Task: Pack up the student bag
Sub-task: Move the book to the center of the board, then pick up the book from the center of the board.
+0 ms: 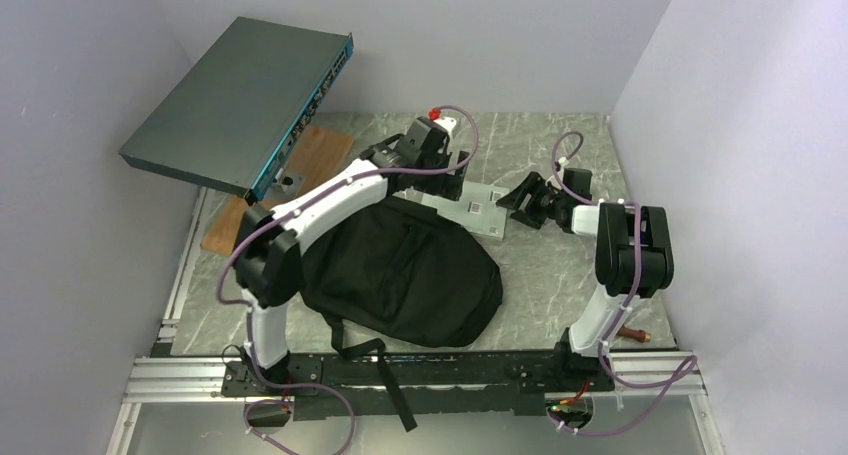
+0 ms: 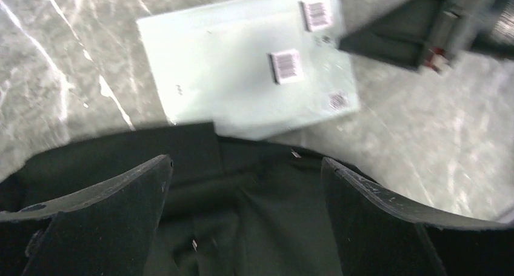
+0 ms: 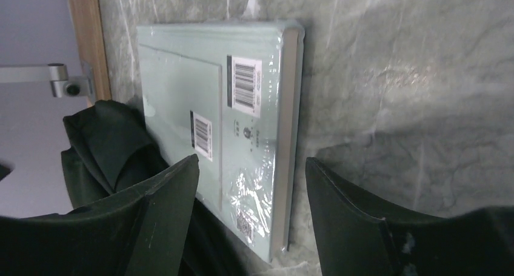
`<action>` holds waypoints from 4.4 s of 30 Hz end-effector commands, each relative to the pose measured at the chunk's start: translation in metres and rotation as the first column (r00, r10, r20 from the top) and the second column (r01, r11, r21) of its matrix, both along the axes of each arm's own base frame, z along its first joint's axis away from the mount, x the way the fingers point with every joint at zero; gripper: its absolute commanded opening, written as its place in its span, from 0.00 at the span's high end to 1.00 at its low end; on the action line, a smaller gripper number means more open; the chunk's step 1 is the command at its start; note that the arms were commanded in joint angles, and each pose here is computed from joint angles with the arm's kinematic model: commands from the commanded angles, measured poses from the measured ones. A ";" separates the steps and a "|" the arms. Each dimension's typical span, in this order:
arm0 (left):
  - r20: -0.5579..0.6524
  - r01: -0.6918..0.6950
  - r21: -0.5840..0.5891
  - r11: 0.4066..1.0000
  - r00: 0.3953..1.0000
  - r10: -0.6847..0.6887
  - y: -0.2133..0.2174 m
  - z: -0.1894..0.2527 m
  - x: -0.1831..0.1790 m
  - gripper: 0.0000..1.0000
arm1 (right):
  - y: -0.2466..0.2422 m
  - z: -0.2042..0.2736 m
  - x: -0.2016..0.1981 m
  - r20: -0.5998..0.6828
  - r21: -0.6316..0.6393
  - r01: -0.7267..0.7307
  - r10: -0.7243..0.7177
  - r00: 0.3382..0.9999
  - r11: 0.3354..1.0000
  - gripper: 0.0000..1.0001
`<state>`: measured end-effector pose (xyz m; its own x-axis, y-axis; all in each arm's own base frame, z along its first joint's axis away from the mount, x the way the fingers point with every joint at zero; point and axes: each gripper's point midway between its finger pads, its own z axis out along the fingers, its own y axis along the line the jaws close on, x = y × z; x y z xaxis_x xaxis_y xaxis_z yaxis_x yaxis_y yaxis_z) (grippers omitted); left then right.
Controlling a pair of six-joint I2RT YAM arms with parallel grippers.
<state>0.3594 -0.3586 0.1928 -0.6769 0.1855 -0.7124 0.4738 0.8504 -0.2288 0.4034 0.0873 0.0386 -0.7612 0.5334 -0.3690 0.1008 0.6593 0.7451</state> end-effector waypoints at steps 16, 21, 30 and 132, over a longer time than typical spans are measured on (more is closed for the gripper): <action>0.230 0.164 0.244 0.956 0.948 -0.221 -0.050 -0.034 0.009 0.00 | 0.032 0.046 -0.020 0.075 0.226 -0.075 0.060 0.995 0.971 0.63; 0.271 0.190 0.404 0.895 0.909 -0.316 -0.068 -0.048 0.001 0.00 | 0.042 0.061 -0.022 0.096 0.309 -0.103 0.077 0.992 0.945 0.64; 0.254 0.161 0.426 0.890 0.923 -0.288 -0.073 -0.061 0.004 0.00 | 0.045 0.065 -0.019 0.092 0.353 -0.101 0.073 0.993 0.930 0.65; -0.346 -0.012 -0.306 0.952 0.933 -0.099 -0.024 -0.018 -0.128 0.07 | 0.071 -0.018 -0.049 -0.032 -0.032 -0.314 0.313 0.949 0.949 0.21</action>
